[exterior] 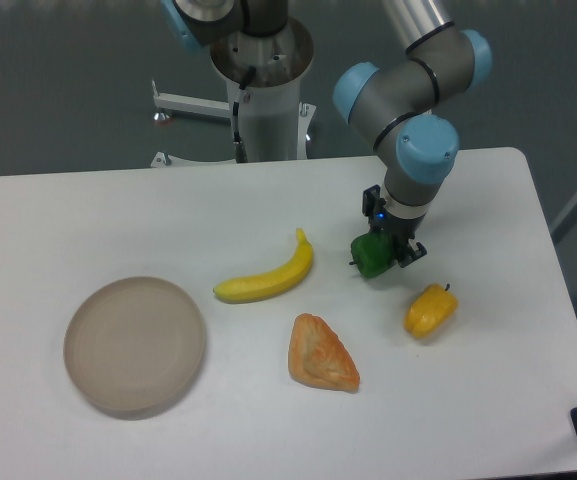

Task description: Pick up the green pepper from the table

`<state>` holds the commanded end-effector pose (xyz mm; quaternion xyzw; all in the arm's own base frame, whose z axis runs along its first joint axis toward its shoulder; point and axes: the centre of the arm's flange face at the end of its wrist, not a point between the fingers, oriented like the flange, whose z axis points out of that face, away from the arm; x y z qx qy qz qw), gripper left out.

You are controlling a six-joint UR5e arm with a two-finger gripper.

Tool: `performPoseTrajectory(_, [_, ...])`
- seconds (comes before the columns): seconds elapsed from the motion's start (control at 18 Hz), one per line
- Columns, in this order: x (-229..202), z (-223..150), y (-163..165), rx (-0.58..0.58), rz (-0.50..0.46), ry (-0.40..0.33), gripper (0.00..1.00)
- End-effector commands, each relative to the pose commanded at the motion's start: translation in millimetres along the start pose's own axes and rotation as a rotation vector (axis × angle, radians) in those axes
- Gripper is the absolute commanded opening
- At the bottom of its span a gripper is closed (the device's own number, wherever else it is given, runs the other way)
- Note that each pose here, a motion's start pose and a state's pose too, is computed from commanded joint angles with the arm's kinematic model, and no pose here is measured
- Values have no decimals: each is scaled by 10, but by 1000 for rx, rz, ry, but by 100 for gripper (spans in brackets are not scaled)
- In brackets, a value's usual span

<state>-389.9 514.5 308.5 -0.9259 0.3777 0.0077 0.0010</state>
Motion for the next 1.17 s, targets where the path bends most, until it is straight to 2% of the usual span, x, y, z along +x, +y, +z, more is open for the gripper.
performPoseTrajectory(0.33, [-406,-383,37,-7,-8,-92,39])
performPoseTrajectory(0.56, [-636,-569,41,-8,-10,-119,39])
performPoseTrajectory(1.17, [-745,-612,25,-7,-7,-140,39])
